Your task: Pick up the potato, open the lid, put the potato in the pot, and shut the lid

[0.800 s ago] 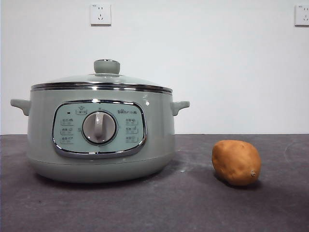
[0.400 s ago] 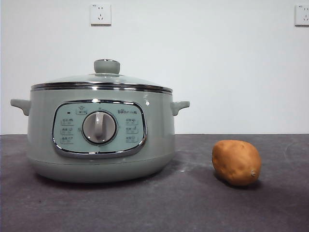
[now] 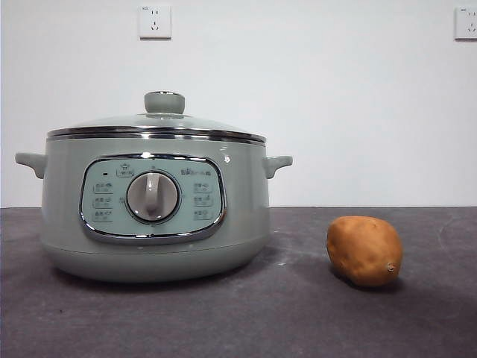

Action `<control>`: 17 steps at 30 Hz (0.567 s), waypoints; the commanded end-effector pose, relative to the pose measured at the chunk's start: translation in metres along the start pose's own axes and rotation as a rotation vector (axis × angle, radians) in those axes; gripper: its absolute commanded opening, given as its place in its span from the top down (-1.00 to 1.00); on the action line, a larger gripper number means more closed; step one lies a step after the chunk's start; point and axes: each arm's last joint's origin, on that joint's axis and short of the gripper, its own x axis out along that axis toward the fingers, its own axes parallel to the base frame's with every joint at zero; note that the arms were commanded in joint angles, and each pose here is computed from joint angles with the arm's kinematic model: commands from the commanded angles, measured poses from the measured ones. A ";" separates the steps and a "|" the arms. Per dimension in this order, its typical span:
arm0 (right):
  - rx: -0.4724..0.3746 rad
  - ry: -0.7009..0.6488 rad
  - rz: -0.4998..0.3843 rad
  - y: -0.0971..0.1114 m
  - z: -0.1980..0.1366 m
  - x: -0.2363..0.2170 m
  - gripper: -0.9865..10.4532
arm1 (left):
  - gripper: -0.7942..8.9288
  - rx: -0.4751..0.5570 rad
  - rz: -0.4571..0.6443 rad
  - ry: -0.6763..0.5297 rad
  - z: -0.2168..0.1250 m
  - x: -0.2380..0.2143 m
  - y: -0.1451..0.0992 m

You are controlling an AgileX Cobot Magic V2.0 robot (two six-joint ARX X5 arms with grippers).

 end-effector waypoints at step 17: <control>-0.209 0.113 -0.023 0.043 0.083 0.008 0.83 | 0.85 0.255 -0.004 0.189 0.094 0.001 -0.047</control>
